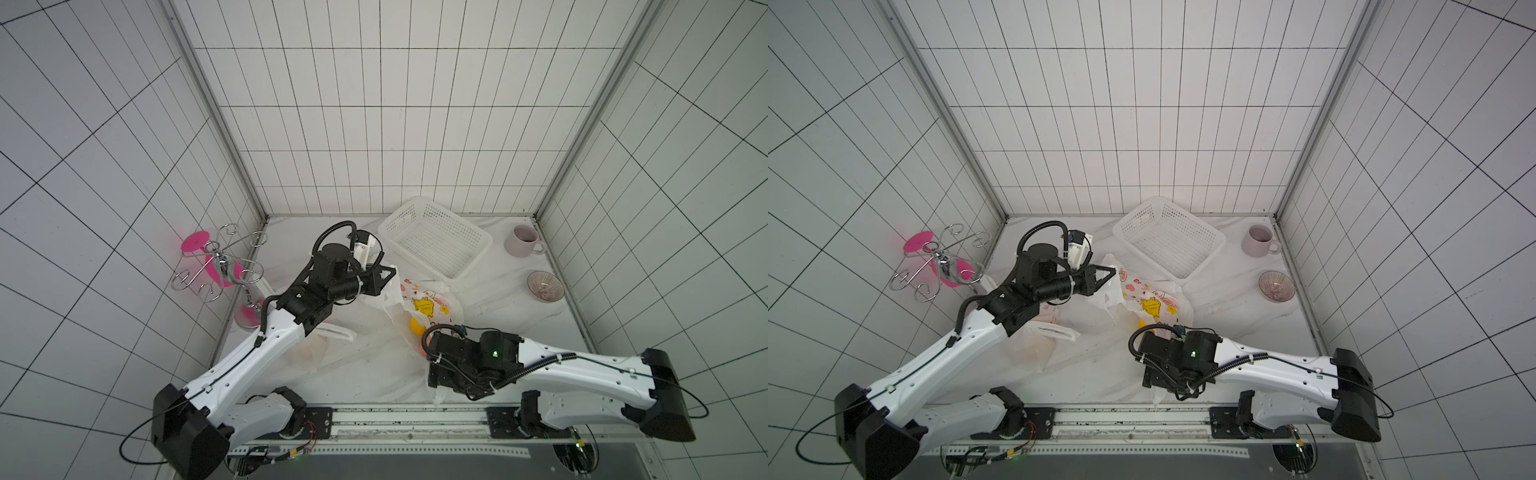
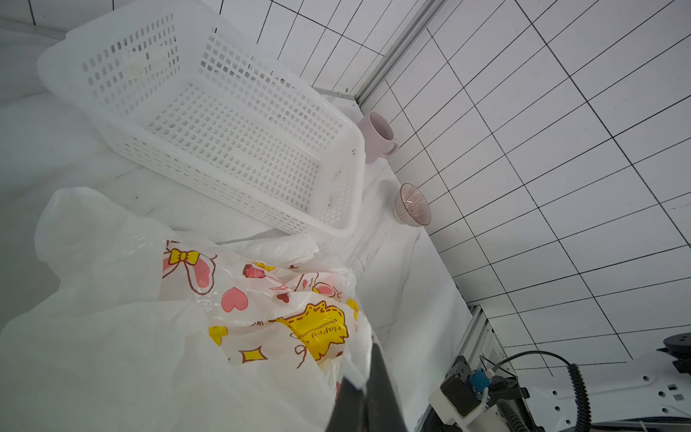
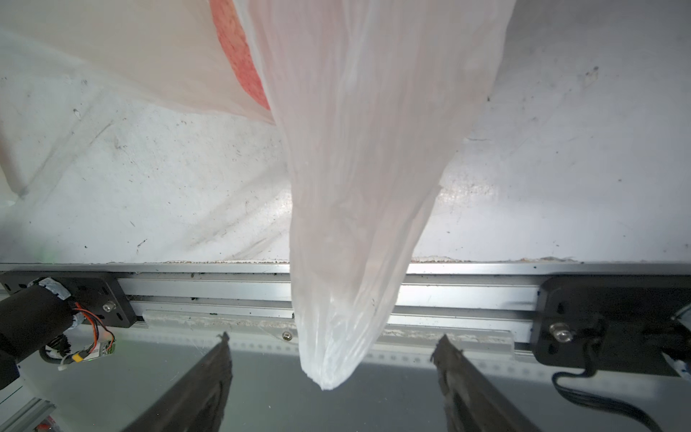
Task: Place the peach into a plastic bag & tie a knot
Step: Adjust the plastic bag at the center of the board.
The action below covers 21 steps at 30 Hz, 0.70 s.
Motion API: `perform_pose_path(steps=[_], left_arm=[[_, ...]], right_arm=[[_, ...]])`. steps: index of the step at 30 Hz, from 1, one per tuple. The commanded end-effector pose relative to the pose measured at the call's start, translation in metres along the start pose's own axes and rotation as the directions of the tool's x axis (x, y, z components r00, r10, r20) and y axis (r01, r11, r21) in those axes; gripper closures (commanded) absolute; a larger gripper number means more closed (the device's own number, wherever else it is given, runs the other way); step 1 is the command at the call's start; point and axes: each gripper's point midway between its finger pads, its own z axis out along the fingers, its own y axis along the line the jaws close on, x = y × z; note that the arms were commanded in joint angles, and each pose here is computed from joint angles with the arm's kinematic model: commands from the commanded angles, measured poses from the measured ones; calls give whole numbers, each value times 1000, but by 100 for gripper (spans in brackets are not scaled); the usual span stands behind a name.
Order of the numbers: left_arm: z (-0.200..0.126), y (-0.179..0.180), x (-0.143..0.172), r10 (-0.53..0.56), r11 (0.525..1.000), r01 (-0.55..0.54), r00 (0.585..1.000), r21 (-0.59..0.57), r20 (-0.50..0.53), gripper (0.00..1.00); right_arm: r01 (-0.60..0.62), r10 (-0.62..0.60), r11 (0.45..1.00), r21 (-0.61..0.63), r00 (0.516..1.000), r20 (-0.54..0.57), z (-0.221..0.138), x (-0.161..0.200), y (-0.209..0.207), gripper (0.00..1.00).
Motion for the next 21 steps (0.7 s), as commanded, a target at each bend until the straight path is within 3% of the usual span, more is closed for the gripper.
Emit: perform_pose_path(steps=[1, 7, 11, 13, 16, 21], left_arm=[[0, -6, -5, 24, 999, -25, 999, 25, 23, 100], [1, -5, -6, 28, 999, -28, 999, 20, 21, 100], [-1, -6, -10, 39, 999, -39, 999, 15, 25, 100], [-2, -5, -10, 39, 999, -39, 999, 12, 27, 100], [-4, -6, -11, 41, 999, -41, 999, 9, 26, 100], [-23, 1, -24, 97, 993, -93, 994, -77, 52, 100]], right_arm=[[-69, 70, 997, 34, 997, -24, 15, 10, -13, 16], [-57, 59, 998, 15, 994, -92, 47, 15, 0, 24], [-63, 61, 998, -11, 993, -105, 57, 13, 2, 40], [-56, 54, 998, -18, 994, -93, 56, 8, 2, 55], [-6, 5, 1000, -21, 1000, -29, 40, -4, 1, 81], [200, -213, 976, 83, 958, 190, -35, -48, -7, 100]])
